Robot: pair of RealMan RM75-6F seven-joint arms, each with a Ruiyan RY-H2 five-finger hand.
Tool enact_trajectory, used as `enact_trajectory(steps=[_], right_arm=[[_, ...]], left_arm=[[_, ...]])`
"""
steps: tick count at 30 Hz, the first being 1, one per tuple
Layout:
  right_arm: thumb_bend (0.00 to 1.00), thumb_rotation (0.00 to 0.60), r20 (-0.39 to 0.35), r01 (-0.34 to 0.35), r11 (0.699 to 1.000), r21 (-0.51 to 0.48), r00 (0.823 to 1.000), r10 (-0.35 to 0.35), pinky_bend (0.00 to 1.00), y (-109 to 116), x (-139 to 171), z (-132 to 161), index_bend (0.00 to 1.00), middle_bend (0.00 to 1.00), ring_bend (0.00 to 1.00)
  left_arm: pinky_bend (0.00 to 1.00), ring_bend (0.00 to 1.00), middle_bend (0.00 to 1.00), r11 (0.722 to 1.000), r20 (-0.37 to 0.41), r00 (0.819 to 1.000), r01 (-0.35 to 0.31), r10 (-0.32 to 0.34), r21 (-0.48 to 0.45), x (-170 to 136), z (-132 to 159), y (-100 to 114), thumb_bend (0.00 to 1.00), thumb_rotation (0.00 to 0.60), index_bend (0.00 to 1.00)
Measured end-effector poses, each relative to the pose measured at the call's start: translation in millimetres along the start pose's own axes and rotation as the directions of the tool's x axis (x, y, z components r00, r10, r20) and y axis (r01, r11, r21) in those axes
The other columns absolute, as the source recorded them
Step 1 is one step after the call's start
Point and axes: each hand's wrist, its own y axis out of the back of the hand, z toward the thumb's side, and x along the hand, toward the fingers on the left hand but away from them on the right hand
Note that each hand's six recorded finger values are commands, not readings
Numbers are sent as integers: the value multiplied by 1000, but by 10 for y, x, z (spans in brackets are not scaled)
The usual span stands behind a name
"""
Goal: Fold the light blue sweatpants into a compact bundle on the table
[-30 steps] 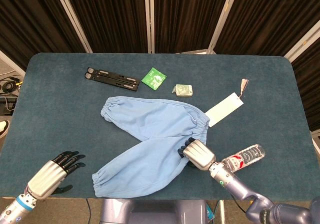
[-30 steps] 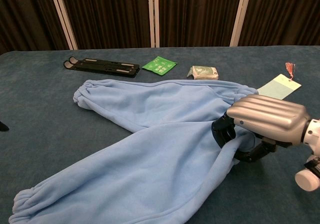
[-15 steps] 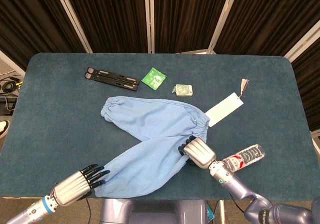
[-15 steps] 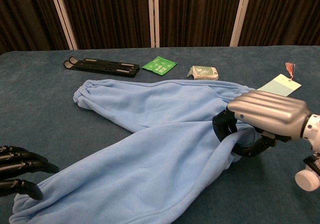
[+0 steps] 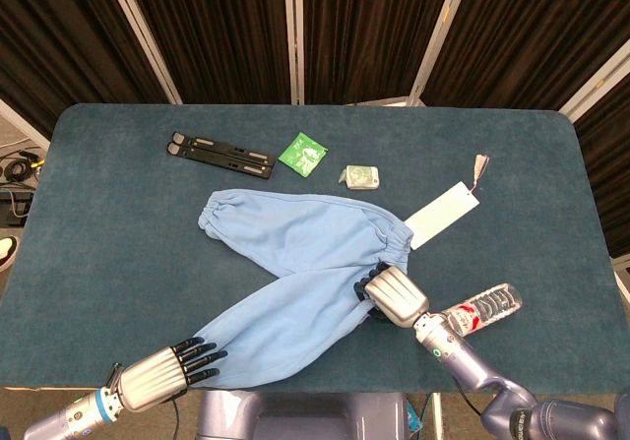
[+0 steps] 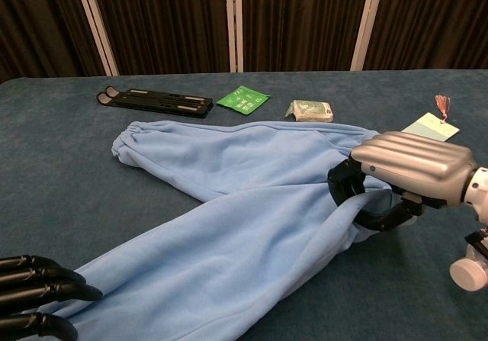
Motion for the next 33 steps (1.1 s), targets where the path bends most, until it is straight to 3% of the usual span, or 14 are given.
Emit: enact_trajectory(steps=[14, 22, 25, 33], right_arm=[[481, 600, 7, 20, 1000, -22, 1000, -20, 398, 44, 6, -18, 704, 621, 525], [481, 600, 6, 17, 1000, -17, 1000, -17, 398, 35, 10, -25, 704, 621, 524], [482, 600, 8, 16, 1000, -19, 1000, -15, 398, 24, 7, -26, 705, 621, 524], [483, 600, 10, 6, 1000, -11, 1000, -6, 399, 8, 8, -42, 705, 623, 524]], left_arm=[[203, 124, 83, 999, -15, 999, -34, 34, -5, 201, -6, -168, 292, 600, 250], [293, 203, 179, 998, -37, 998, -47, 46, -50, 222, -55, -155, 569, 600, 338], [334, 241, 218, 996, -40, 998, -55, 53, -69, 223, -56, -143, 628, 600, 367], [437, 398, 394, 986, -108, 992, -79, 63, -145, 223, -157, -115, 663, 600, 549]])
